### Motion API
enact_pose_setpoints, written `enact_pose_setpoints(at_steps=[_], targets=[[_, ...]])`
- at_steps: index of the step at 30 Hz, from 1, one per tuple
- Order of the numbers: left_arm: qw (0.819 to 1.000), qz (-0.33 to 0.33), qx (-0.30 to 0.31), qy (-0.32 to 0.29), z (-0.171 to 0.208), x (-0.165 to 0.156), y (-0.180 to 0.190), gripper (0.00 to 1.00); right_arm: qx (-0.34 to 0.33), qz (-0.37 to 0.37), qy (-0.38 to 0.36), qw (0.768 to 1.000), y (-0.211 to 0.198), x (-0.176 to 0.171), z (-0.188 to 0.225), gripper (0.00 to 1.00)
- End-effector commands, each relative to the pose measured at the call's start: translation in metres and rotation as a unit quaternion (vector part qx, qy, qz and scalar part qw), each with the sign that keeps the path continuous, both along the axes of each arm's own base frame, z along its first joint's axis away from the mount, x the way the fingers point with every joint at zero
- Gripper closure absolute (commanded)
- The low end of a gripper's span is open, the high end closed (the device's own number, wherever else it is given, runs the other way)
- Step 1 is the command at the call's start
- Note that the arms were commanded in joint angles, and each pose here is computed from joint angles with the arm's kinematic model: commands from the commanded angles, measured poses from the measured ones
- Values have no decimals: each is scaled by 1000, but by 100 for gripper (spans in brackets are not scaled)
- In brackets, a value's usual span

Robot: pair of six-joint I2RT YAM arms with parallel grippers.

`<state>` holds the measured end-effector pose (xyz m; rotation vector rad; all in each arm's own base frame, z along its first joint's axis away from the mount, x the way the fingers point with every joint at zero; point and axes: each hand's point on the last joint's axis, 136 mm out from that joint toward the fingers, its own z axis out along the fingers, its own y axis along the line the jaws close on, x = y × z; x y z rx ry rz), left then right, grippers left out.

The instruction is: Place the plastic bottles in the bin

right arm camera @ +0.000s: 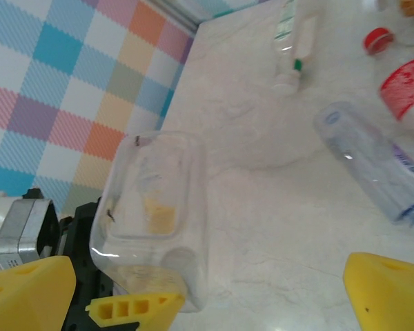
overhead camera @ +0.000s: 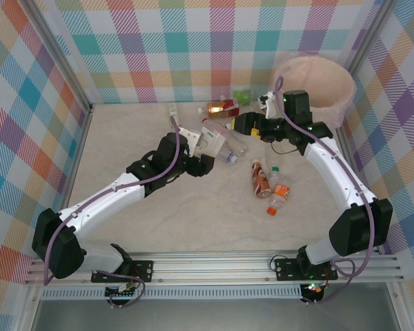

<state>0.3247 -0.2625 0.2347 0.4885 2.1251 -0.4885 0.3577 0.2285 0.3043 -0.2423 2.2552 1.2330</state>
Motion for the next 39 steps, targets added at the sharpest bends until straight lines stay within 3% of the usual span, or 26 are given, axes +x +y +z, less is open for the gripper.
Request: enact_pose_setpoints(at_steps=[1, 9, 13, 22, 28, 35, 39], targets=[[999, -6, -40, -9, 16, 6, -10, 53, 23, 24, -5, 999, 19, 0, 12, 0], [1000, -7, -13, -5, 8, 9, -19, 53, 48, 82, 14, 995, 54, -3, 10, 0], [1000, -6, -12, -3, 8, 11, -22, 52, 15, 67, 26, 997, 54, 0, -6, 2], [1000, -16, -27, -1, 12, 11, -29, 52, -41, 41, 78, 995, 56, 12, -46, 22], [1000, -9, -20, 3, 8, 12, -27, 51, -37, 51, 65, 996, 61, 11, -40, 32], [1000, -9, -18, 9, 7, 13, -29, 49, -82, 18, 28, 996, 43, 13, -35, 48], [999, -7, -27, 16, 10, 13, -30, 33, -104, -10, 5, 994, 31, 16, -27, 53]])
